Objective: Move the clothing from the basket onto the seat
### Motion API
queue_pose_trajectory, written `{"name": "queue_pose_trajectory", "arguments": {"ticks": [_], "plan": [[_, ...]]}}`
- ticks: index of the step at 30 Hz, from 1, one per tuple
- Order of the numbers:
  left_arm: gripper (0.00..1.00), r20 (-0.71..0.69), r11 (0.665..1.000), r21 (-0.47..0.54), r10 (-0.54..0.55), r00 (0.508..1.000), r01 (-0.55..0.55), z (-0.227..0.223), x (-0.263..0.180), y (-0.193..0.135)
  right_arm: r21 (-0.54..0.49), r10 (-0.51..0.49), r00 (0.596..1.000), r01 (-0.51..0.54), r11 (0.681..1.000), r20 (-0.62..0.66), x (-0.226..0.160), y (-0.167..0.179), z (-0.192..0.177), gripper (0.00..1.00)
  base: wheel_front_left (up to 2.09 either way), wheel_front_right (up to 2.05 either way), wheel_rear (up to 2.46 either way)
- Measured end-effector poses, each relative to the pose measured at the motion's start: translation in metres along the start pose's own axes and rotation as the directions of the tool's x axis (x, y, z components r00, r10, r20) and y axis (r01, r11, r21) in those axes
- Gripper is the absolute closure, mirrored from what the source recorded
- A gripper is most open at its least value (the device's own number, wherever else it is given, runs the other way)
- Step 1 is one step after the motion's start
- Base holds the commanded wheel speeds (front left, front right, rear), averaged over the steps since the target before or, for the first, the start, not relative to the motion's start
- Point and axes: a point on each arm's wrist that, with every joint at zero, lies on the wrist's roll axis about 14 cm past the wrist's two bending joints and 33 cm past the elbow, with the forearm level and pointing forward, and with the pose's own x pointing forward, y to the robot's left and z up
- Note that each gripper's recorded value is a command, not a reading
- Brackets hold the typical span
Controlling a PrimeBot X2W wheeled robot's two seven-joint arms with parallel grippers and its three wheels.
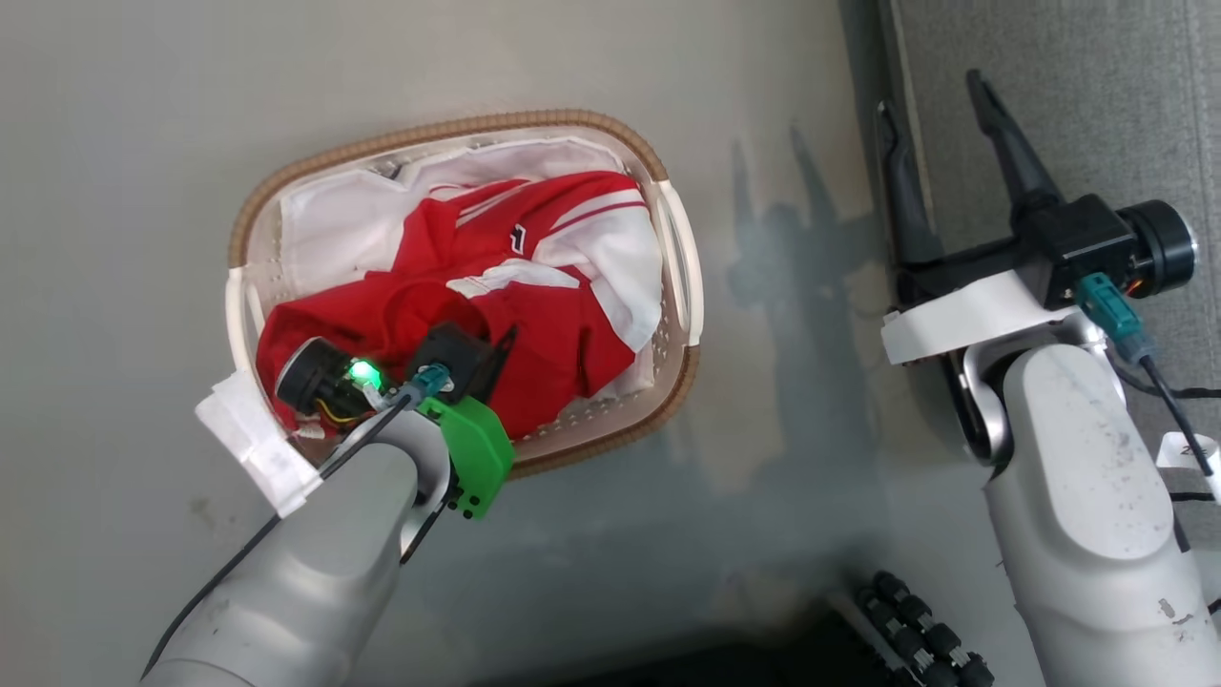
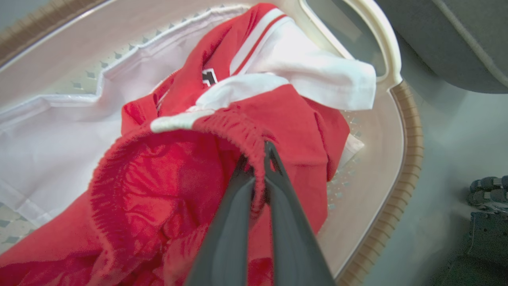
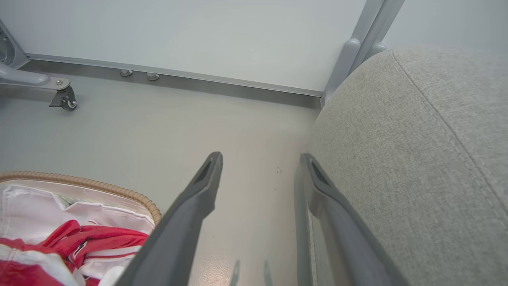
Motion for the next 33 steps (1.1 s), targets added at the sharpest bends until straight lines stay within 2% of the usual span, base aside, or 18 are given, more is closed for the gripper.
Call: {"name": "queue_pose_trajectory", "arguments": {"ticks": [9,19,26,33], "plan": [[1.0,0.165,0.995,-0.02,0.1,0.981,-0.098,0.048,-0.043,0.005,0.039,0.016,0.999,-0.017,0.999,0.031,-0.02,0.011,0.028,0.0,0.0,0.0,0.0],[1.0,0.36,0.971,0.046,0.202,0.911,-0.233,0.097,-0.114,-0.009,0.076,0.026,0.997,-0.031,0.997,0.077,-0.059,0.024,0.062,0.0,0.0,0.0,0.0],[1.0,0.541,0.935,0.063,0.261,0.799,-0.348,0.15,-0.172,-0.011,0.102,0.025,0.992,-0.038,0.994,0.123,-0.087,0.031,0.084,0.0,0.0,0.0,0.0],[1.0,0.713,0.897,0.056,0.271,0.647,-0.438,0.207,-0.232,-0.019,0.11,0.053,0.985,-0.072,0.991,0.166,-0.106,0.045,0.102,0.0,0.0,0.0,0.0]]}}
